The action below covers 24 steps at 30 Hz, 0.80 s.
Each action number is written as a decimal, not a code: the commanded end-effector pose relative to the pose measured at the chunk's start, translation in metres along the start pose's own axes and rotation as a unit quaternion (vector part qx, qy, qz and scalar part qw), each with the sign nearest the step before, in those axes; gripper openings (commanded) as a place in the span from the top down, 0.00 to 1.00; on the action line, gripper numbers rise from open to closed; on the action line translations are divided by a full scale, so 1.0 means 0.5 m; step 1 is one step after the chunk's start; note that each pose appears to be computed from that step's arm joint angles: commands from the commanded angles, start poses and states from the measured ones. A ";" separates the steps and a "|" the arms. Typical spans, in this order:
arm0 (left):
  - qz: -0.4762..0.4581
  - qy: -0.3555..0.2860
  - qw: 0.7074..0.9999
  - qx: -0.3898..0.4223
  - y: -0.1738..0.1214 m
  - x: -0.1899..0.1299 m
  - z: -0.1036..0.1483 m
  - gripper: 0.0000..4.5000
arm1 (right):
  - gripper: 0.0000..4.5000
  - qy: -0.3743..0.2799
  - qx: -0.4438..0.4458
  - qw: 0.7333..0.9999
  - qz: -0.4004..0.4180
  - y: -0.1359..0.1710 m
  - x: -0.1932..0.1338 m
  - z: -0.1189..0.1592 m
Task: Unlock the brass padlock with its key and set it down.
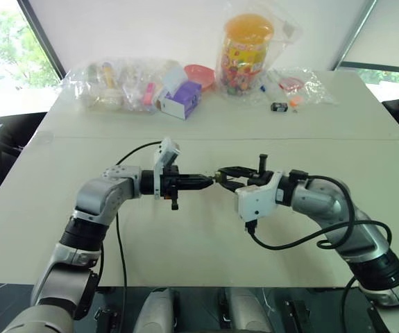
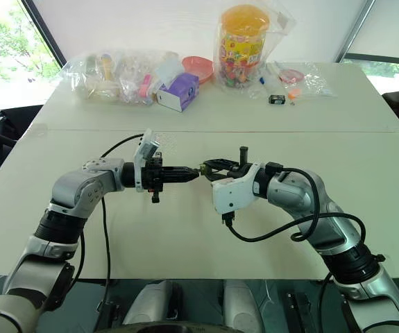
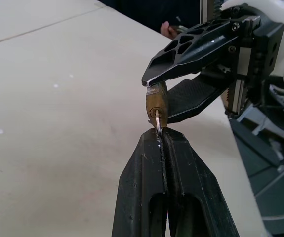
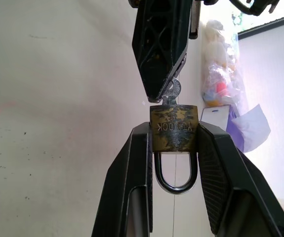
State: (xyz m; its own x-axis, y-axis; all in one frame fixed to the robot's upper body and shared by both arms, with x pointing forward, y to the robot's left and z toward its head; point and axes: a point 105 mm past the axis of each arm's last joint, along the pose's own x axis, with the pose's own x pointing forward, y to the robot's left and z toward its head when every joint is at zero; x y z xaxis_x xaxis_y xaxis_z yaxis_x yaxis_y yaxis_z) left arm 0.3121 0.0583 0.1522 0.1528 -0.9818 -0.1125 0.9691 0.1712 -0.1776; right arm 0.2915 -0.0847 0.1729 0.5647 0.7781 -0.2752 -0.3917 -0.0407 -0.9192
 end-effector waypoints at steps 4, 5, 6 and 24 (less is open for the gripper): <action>0.013 -0.027 0.996 0.080 -0.005 0.019 0.036 0.98 | 0.85 -0.017 -0.015 1.000 -0.014 -0.029 -0.005 0.023; 0.016 -0.030 0.995 0.090 -0.003 0.019 0.040 0.98 | 0.85 -0.017 -0.013 1.000 -0.010 -0.027 -0.006 0.023; 0.019 -0.031 0.994 0.102 -0.002 0.020 0.043 0.98 | 0.85 -0.018 -0.012 1.000 -0.007 -0.024 -0.006 0.023; -0.016 0.005 0.917 0.399 -0.030 0.051 0.040 0.98 | 0.85 -0.007 0.014 0.996 0.088 0.034 0.009 0.010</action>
State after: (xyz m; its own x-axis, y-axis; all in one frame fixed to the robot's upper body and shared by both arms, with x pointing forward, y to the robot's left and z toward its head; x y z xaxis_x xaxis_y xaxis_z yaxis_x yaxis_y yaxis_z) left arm 0.3102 0.0421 0.1382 0.1558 -0.9517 -0.2646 0.8145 -0.0278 0.5795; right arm 0.2886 -0.0889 0.1545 0.5073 0.7430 -0.4366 -0.5251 -0.1352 -0.8402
